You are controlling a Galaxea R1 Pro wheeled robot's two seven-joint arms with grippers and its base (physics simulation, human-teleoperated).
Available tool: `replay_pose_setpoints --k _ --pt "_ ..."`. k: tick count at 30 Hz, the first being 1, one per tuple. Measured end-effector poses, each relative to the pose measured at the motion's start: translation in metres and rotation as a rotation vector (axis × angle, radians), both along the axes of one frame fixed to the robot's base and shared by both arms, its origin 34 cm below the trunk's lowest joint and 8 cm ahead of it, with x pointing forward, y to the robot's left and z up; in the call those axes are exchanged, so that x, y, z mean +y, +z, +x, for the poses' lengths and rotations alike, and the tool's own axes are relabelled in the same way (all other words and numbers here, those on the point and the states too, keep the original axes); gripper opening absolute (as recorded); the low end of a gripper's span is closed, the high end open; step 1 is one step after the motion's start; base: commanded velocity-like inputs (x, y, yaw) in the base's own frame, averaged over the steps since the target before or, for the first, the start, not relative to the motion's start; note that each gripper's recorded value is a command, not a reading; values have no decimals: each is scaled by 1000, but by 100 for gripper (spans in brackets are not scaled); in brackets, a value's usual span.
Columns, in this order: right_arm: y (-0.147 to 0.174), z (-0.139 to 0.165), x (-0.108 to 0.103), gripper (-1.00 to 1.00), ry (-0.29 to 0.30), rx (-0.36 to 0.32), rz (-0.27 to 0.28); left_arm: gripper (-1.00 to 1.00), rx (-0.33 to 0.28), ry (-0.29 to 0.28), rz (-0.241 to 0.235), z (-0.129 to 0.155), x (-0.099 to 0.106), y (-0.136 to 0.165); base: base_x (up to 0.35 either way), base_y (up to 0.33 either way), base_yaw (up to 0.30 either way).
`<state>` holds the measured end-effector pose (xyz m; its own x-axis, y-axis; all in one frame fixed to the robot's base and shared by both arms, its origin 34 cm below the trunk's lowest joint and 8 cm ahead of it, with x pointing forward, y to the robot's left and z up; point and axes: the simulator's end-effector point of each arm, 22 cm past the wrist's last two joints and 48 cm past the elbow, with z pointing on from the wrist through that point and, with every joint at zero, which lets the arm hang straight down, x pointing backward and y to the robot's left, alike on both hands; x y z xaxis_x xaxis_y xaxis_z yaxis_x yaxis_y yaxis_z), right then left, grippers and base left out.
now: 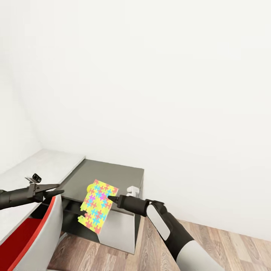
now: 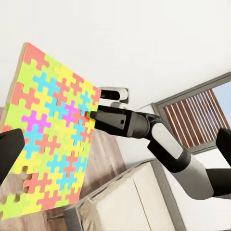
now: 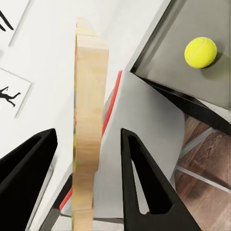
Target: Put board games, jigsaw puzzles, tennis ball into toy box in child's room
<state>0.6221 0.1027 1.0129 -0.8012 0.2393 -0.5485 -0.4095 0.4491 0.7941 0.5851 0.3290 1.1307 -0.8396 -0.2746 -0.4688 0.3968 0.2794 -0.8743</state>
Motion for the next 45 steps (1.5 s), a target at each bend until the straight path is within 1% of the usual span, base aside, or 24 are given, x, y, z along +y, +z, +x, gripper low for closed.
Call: replay_pose_setpoints --k 2,4,6,7,8,10,11,13,15,17,20,30,35,39,45 --pt "1 2 -1 -100 -6 3 -1 100 0 0 1 0 0 0 0 0 12" --pt "10 8 -2 -100 -8 -6 0 100 1 0 1 0 0 0 0 0 5" --pt "33 17 0 -100 2 -32 -2 100 2 2 2 0 1 0 0 0 2" --pt "43 22 -1 -100 5 -40 -17 100 2 3 3 0 2 -1 0 0 1" --pt "50 30 -5 -100 -4 -41 -41 100 3 4 4 0 3 -1 0 0 0" --pt "59 50 -20 -100 -51 -33 -89 100 5 6 5 0 4 -1 0 0 0" --pt "65 60 -27 -100 -76 -30 -102 100 5 7 5 0 4 -1 0 0 0" --pt "78 73 -34 -100 -102 -34 -107 100 6 7 6 -1 5 -1 0 0 0" --pt "96 85 -37 -100 -118 -41 -92 100 8 8 6 -1 5 -2 0 0 0" --pt "103 89 -38 -100 -125 -46 -88 100 12 9 6 -2 5 -4 0 0 0" --pt "105 90 -38 -100 -129 -49 -85 100 14 9 6 -3 6 -5 0 0 132" --pt "106 90 -37 -100 -129 -51 -84 100 13 9 5 -3 6 -4 0 0 260" --pt "106 90 -37 -100 -129 -53 -84 100 13 9 5 -3 5 -4 0 0 55" --pt "110 94 -39 -100 -149 -67 -74 100 13 8 5 -3 5 -4 0 0 5" --pt "109 94 -39 -100 -151 -68 -73 100 13 8 6 -4 5 -4 0 0 3"
